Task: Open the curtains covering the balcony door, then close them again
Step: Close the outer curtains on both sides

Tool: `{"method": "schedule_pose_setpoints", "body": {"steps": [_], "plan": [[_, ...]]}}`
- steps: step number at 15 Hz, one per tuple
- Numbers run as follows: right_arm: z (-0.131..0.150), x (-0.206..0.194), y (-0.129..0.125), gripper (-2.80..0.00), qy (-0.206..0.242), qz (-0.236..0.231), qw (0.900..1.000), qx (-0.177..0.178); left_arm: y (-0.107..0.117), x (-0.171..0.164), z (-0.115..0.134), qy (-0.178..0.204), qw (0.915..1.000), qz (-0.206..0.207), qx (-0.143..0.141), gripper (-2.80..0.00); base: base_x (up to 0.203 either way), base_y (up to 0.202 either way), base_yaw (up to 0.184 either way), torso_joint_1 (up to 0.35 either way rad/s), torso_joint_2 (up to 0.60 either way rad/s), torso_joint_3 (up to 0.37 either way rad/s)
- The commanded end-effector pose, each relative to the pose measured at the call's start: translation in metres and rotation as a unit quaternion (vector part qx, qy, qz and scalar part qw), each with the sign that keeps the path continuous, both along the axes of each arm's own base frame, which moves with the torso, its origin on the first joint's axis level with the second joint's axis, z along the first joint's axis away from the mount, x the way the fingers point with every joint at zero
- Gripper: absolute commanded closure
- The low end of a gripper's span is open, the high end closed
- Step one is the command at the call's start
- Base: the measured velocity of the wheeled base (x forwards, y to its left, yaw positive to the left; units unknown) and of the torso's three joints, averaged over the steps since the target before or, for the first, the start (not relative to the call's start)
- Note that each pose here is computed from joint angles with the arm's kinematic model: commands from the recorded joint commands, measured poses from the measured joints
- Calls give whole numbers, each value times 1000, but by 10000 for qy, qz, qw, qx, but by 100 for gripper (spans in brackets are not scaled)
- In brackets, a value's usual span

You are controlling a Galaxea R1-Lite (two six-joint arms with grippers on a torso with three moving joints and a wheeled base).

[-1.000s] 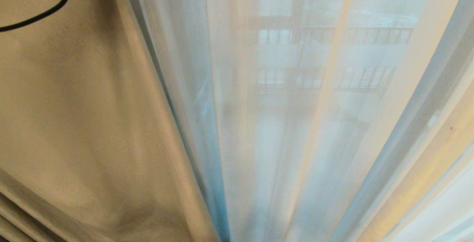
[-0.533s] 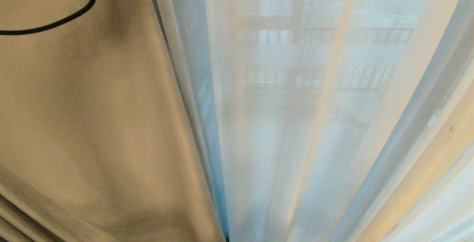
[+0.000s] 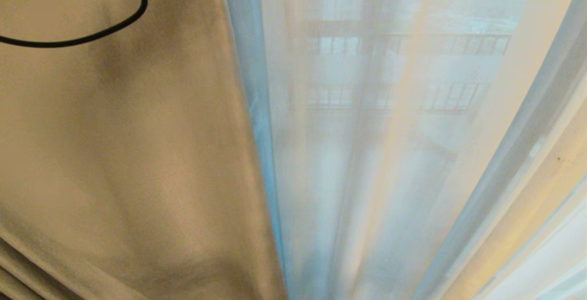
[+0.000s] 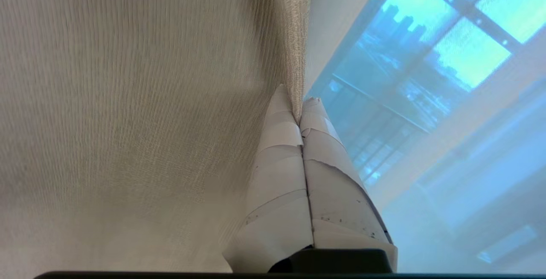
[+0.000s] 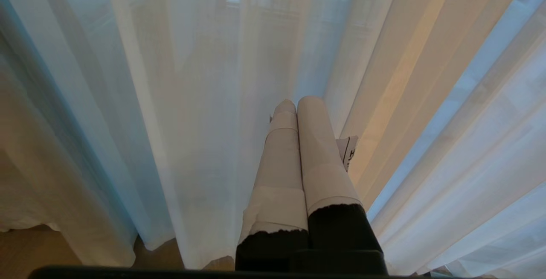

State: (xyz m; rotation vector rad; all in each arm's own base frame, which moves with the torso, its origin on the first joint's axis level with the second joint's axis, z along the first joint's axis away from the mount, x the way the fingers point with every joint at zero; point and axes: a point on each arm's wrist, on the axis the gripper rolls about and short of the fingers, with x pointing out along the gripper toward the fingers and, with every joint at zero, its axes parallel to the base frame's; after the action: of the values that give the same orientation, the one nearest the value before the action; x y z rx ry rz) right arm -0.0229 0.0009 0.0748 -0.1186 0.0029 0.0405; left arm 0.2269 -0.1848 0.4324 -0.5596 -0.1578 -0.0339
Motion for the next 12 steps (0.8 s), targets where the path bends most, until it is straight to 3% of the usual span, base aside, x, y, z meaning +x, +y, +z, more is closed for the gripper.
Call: {"method": "schedule_pose_setpoints", "body": {"steps": [1,6,12], "plan": [[0,0,0,0,8,1,10000,-5,-12,-1,-5,67,9999,-104,26,0,0,0,0,0,0,0],[0,0,0,0,4,-2,10000,-5,-31,-7,-10,73,9993,-376,36,0,0,0,0,0,0,0],[0,0,0,0,4,-2,10000,-5,-37,-8,-12,120,9994,-318,43,0,0,0,0,0,0,0]]}}
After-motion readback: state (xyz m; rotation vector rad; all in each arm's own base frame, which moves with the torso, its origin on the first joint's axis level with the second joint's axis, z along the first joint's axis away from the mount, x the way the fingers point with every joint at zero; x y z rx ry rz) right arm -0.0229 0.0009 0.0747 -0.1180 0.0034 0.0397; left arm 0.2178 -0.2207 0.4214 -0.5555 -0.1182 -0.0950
